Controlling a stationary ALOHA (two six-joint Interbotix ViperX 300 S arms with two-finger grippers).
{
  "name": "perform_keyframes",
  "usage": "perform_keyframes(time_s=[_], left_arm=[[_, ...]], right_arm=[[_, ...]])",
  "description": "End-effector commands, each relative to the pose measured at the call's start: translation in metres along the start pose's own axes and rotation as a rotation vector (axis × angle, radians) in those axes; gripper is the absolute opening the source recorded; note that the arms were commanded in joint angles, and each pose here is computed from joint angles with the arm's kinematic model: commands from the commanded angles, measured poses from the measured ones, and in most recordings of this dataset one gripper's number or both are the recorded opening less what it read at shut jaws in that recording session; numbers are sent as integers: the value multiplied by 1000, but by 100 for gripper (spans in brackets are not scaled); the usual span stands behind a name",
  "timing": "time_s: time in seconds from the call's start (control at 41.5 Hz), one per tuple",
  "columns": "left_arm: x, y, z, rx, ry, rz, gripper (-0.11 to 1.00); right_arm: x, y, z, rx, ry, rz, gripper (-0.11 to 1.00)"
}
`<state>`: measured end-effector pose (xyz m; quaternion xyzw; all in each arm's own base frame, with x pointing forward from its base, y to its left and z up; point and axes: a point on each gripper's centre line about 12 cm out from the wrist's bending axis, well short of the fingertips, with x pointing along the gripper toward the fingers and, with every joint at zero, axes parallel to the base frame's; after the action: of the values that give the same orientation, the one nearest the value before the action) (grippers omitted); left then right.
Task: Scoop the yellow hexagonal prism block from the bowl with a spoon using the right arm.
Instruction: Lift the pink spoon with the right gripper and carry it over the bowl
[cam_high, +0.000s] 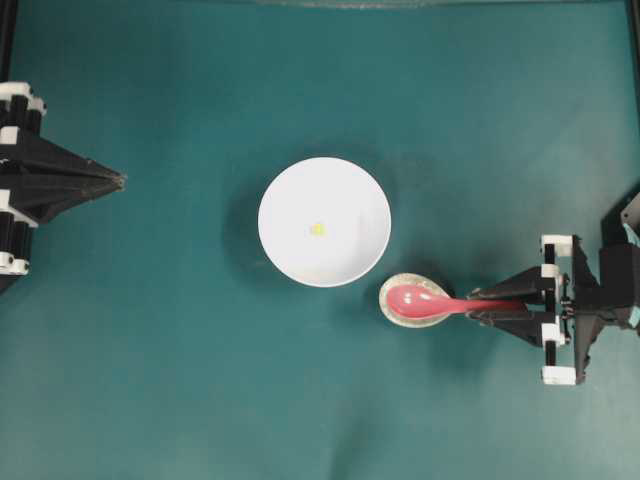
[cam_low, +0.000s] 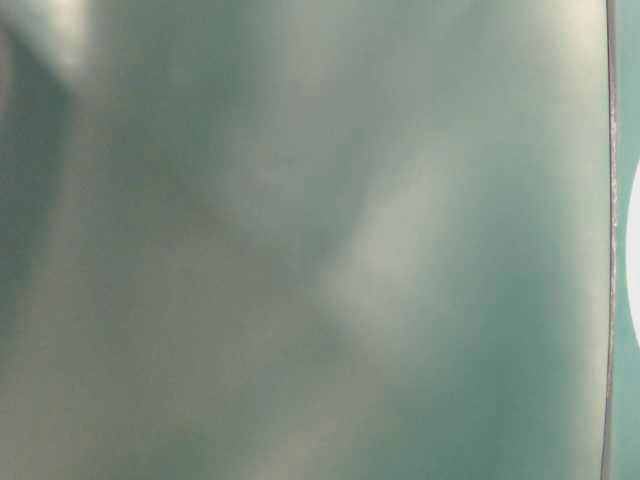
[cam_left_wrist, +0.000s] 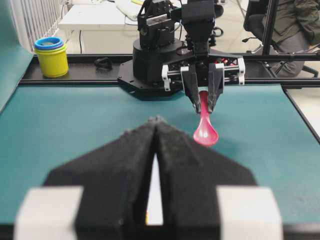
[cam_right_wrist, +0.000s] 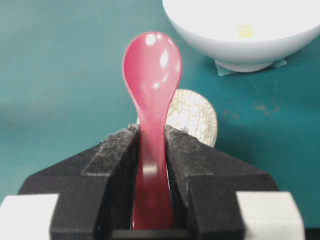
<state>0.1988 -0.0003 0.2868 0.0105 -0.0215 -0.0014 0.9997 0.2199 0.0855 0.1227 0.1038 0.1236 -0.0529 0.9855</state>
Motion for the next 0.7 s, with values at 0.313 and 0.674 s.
perform_keyframes(time_s=[0.313,0.674], left_arm=[[2,0,7,3,-17,0,0],[2,3,8,-7,-18,13,0]], right_arm=[[19,-5,40,37,67,-24,24],[37,-14,93,41,163,31,24]])
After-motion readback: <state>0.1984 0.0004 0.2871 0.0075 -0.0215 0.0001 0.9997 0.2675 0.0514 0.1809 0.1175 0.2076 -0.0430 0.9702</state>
